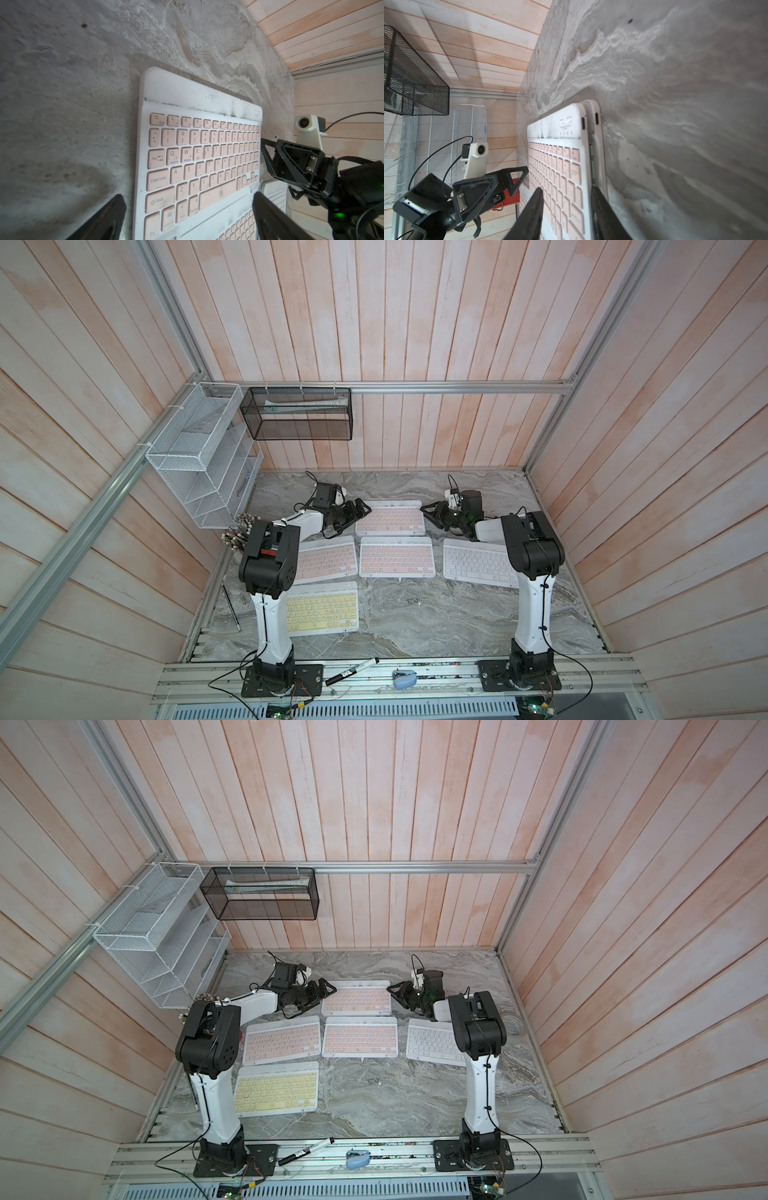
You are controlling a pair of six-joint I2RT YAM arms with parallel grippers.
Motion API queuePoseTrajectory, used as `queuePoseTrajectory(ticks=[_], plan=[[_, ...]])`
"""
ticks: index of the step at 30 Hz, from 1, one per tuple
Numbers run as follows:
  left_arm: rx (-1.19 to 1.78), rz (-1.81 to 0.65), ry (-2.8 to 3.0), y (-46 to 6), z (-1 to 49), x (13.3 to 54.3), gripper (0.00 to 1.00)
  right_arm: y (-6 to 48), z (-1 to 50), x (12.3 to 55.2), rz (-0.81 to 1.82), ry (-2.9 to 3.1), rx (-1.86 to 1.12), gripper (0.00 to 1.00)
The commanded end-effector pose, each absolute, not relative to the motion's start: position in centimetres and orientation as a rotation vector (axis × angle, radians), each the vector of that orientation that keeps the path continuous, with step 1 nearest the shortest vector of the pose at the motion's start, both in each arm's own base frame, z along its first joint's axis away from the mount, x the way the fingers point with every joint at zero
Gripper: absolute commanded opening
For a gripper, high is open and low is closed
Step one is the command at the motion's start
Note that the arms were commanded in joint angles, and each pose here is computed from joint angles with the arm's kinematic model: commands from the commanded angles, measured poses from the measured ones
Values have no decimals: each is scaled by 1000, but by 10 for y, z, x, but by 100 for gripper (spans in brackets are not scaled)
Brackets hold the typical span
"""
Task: Stack the numeric keypads
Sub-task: Place the numeric keypad at the numeric keypad.
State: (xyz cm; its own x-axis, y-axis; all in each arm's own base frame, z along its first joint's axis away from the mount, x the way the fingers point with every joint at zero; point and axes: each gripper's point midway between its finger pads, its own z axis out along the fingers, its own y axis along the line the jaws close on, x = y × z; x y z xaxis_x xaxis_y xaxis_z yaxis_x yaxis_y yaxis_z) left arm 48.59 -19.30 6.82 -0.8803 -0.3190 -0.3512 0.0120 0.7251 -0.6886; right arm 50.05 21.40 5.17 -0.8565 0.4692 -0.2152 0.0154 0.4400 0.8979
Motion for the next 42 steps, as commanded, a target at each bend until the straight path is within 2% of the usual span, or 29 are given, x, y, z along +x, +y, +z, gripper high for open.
queuePoseTrajectory(ticks=[1, 11, 17, 20, 24, 28, 33, 36, 42], plan=[[-193, -974, 2474, -199, 64, 489, 96, 204, 56, 500, 1343, 2268, 410, 40], [-184, -961, 2484, -203, 65, 486, 96, 201, 53, 496, 1332, 2287, 416, 40], [-198, -867, 2494, -192, 67, 489, 97, 194, 54, 496, 1274, 2312, 434, 41], [-219, -726, 2455, -176, 91, 499, 100, 180, 66, 500, 1130, 2349, 443, 43], [-239, -597, 2327, -157, 146, 499, 100, 149, 99, 496, 789, 2394, 449, 48], [-330, -594, 2302, -146, 173, 476, 100, 130, 135, 474, 493, 2374, 382, 52], [-217, -563, 2355, -164, 174, 424, 100, 132, 160, 433, 374, 2421, 254, 53], [-154, -501, 2412, -176, 163, 389, 100, 133, 160, 405, 226, 2457, 176, 53], [-113, -406, 2578, -179, 125, 328, 100, 182, 138, 348, 218, 2548, 31, 51]])
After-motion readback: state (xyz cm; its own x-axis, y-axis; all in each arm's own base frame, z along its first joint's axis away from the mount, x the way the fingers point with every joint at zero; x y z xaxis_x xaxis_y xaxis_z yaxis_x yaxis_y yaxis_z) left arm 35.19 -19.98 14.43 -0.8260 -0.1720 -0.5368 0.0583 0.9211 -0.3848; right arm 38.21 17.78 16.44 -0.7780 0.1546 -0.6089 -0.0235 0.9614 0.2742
